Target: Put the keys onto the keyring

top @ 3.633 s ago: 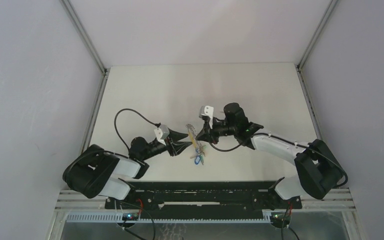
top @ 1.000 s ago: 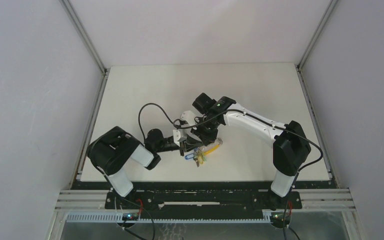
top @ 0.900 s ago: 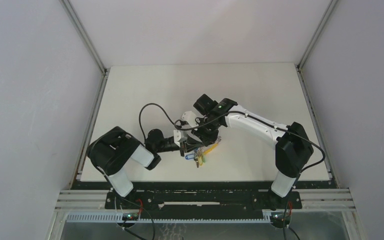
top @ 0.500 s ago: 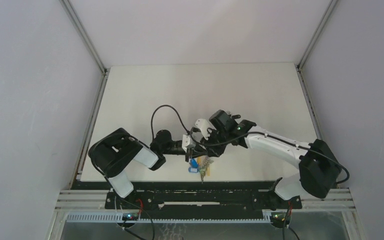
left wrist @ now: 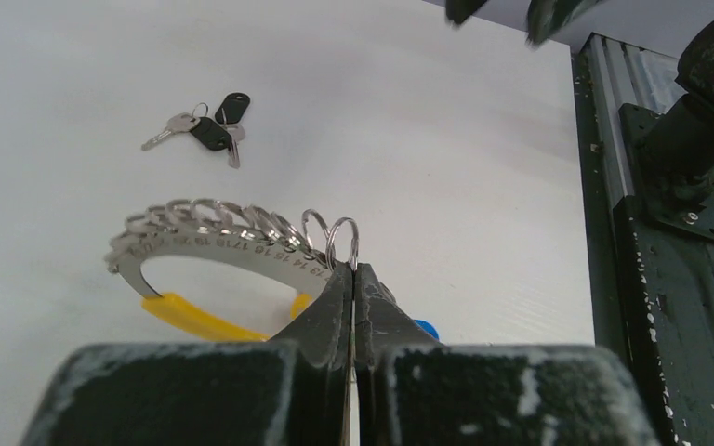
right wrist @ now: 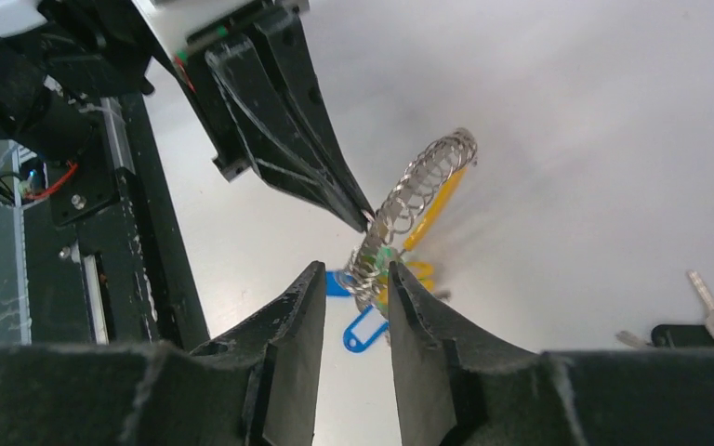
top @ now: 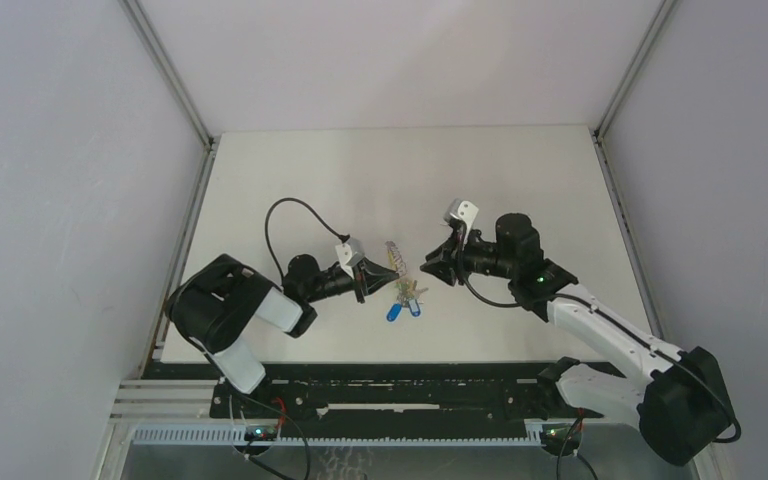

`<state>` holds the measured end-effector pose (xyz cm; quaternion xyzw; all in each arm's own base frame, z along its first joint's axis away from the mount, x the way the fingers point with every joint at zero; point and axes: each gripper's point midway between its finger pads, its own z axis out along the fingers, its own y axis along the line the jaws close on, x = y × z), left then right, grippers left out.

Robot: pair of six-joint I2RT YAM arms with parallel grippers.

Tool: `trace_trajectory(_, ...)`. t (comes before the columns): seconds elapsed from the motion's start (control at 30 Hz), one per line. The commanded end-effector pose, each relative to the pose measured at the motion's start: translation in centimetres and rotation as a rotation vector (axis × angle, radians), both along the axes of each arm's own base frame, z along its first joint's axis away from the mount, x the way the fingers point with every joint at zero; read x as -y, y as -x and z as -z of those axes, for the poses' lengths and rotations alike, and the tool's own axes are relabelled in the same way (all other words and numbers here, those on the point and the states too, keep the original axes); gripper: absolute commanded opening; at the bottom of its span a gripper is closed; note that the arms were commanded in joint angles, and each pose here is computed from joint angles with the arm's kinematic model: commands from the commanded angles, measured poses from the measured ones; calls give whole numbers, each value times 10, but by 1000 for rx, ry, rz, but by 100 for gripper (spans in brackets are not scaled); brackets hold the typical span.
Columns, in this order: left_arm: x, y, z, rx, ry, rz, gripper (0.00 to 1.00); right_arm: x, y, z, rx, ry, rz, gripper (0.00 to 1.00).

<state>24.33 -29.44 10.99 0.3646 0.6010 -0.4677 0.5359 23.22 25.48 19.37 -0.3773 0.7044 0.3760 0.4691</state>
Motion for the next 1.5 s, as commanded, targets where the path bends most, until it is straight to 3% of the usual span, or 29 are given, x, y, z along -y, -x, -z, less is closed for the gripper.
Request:
trace_trajectory(0.0,-1,2,-28,78,68,-6,0,-3,0,1,17,-49,-53,32)
trace_trajectory(0.3,-1,6,-36,90,83,14,0,-15,14,7,143,-113,-312,34)
trace_trajectory(0.5,0,10,-41,104,90,35,0,-25,12,14,169,-148,-410,29)
trace_trajectory(1.03,1,16,-50,125,104,71,0,-40,-4,35,134,-137,-475,22)
trace_trajectory(1.47,1,19,-54,134,109,79,0,-48,-11,38,127,-146,-467,22)
